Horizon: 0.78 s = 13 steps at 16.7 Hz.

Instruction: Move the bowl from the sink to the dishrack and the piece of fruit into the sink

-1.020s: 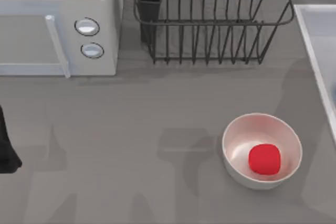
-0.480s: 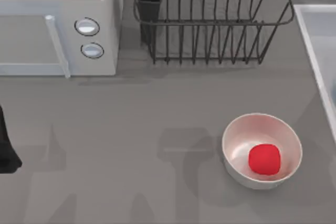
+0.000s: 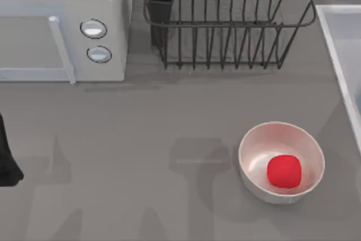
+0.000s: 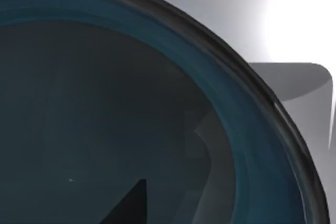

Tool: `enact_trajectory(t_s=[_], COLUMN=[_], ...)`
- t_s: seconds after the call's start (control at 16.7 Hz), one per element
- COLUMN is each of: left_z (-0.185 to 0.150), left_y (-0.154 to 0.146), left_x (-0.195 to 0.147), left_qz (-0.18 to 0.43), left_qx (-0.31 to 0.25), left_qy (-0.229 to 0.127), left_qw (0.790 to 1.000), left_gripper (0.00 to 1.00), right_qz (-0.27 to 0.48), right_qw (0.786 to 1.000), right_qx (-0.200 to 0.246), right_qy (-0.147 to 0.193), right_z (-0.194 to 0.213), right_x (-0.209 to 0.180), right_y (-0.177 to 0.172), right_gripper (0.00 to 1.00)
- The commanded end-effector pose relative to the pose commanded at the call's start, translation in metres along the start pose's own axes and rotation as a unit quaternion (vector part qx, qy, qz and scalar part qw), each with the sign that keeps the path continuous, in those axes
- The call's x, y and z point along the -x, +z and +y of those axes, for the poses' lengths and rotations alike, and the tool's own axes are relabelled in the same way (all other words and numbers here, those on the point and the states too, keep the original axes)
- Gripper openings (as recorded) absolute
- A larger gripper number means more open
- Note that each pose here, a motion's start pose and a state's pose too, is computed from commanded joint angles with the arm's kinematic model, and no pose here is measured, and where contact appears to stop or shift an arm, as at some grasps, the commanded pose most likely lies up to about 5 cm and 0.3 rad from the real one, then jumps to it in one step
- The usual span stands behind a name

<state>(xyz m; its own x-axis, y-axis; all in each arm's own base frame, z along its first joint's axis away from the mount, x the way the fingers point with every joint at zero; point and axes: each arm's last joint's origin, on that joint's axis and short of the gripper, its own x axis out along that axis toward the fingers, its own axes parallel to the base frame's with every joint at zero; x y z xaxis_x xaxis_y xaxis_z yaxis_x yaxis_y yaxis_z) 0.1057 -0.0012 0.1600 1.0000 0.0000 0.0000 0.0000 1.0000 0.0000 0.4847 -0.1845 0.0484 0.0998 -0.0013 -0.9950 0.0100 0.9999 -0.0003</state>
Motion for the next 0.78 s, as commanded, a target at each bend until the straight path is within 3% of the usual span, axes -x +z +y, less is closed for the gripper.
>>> enact_trajectory(t_s=[0.54,0.78], left_z=[0.0,0.0], left_y=[0.0,0.0], left_x=[0.0,0.0], left_qz=[0.0,0.0], left_qx=[0.0,0.0], left_qy=[0.0,0.0], left_qw=[1.0,1.0], left_gripper=[1.0,1.0], right_qz=[0.0,0.0], right_qw=[1.0,1.0], right_qx=[0.0,0.0], right_qy=[0.0,0.0], right_z=[0.0,0.0], right_x=[0.0,0.0], right_y=[0.0,0.0], right_gripper=[0.02,0.0])
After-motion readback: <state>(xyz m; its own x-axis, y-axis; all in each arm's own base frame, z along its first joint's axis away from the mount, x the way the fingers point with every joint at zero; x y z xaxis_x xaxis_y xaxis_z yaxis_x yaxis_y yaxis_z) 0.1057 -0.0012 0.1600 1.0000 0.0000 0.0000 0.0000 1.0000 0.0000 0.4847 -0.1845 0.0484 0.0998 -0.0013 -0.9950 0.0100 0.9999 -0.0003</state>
